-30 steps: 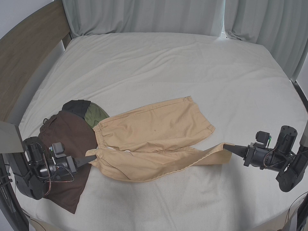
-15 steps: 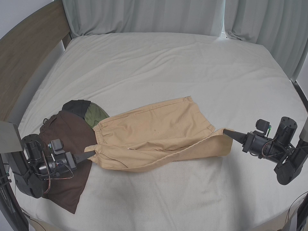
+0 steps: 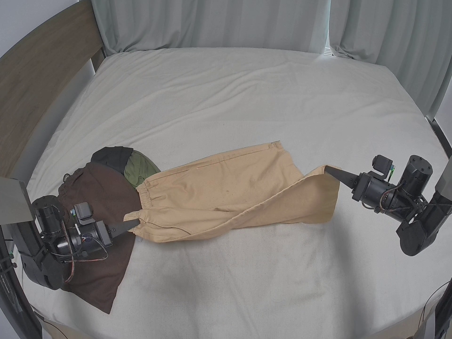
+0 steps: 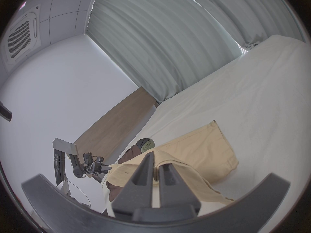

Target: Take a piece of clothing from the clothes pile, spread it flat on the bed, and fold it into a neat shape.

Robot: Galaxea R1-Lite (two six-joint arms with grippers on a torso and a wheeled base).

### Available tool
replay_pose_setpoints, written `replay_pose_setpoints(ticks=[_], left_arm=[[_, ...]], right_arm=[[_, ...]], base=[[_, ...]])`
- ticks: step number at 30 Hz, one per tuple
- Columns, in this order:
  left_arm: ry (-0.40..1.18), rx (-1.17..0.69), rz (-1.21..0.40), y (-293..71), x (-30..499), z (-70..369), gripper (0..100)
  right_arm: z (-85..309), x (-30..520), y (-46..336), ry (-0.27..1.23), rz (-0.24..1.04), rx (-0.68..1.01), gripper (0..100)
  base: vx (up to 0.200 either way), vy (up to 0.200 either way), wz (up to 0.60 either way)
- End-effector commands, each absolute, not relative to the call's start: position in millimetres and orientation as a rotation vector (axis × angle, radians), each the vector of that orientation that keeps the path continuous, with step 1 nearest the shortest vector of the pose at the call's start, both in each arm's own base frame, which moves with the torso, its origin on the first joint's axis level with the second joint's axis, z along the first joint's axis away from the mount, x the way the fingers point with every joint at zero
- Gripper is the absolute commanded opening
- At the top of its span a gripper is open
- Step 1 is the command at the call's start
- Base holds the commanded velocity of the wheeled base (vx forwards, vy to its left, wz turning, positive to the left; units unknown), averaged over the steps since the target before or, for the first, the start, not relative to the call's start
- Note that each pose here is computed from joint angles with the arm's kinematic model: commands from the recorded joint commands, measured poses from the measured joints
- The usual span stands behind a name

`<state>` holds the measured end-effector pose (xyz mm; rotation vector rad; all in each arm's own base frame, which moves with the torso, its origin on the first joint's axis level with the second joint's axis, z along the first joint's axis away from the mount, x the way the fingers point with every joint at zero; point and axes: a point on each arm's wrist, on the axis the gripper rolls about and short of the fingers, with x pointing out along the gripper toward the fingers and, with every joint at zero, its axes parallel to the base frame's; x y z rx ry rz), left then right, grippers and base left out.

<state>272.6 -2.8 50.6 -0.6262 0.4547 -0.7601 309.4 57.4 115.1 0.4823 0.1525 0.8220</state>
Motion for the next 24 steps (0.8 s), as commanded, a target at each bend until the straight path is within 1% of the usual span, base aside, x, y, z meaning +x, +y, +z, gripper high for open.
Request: replay_pose_setpoints(ticks=[1, 14, 24], left_arm=[[0.445, -0.634, -0.758, -2, 275, 53, 0], [0.404, -0.675, -0.686, 1, 290, 58, 0], [0.402, -0.697, -0.684, 0, 294, 60, 0]], right_arm=[[117, 318, 60, 0.138, 0.832, 0.487, 0], [114, 350, 63, 0.107, 0.840, 0.511, 0], [120, 372, 70, 0.089, 0.862, 0.561, 0]], base=[[0.000, 0.000, 0.00], [0.000, 0.000, 0.00], [0.000, 0.000, 0.00]])
